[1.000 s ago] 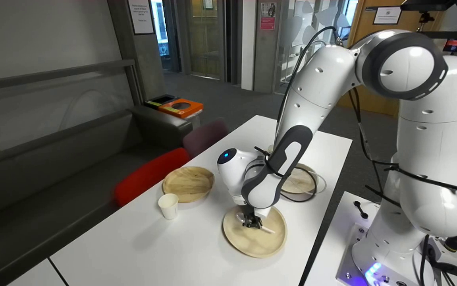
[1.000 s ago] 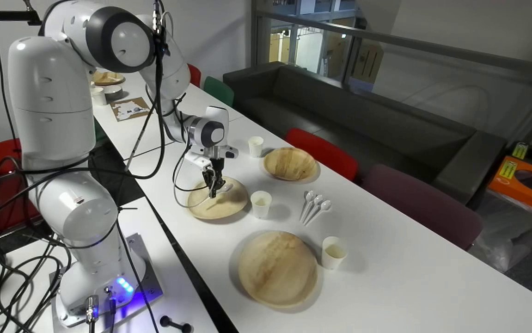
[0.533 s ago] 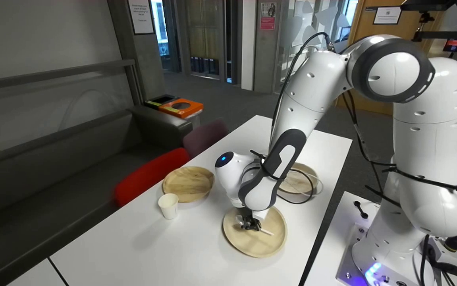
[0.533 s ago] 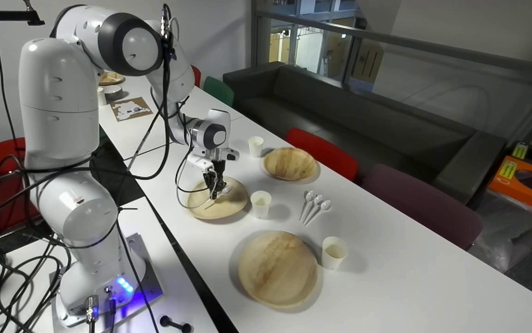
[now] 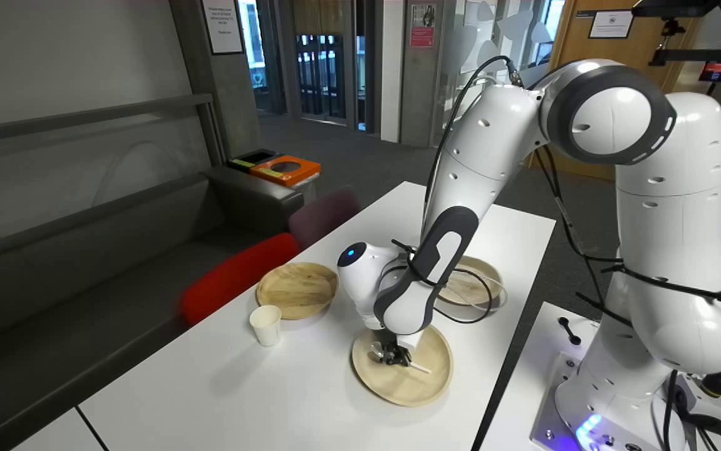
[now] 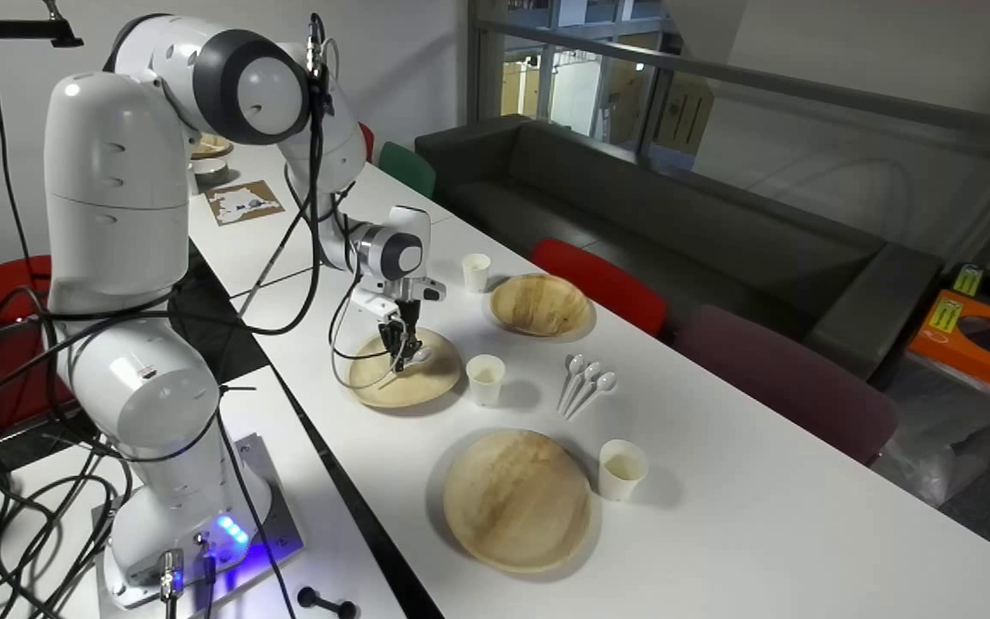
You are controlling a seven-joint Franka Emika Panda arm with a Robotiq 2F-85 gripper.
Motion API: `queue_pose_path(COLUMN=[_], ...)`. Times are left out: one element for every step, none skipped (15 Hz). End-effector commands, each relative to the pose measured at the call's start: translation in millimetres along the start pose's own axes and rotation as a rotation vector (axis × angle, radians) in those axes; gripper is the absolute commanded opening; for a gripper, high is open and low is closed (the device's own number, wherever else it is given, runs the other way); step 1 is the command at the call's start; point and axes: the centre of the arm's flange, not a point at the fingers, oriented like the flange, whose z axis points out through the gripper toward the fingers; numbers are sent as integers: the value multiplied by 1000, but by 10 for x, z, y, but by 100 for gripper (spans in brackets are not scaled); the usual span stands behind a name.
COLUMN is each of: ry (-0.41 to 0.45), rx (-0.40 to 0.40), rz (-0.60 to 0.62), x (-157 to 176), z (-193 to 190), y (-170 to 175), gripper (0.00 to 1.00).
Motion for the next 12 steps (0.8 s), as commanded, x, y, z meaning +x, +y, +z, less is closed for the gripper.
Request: queue_pose_path(ry=[-5, -3, -3, -4, -5, -5, -6, -7, -7, -8, -9, -9], rx=[21, 24, 26, 27, 28, 29, 30, 29, 29, 30, 30, 31], rz=[1, 6, 9, 9, 10, 12, 11, 12, 12, 12, 12, 13], x=[46, 46, 48, 48, 52, 52, 54, 56, 57, 60, 62, 62], z=[-59, -60, -60, -61, -62, -63, -63, -61, -60, -60, -59, -60], y=[15, 14, 13, 14, 17, 16, 16, 15, 14, 16, 19, 23], gripper=[1, 1, 1, 1, 1, 1, 1, 27, 31, 38, 45, 54])
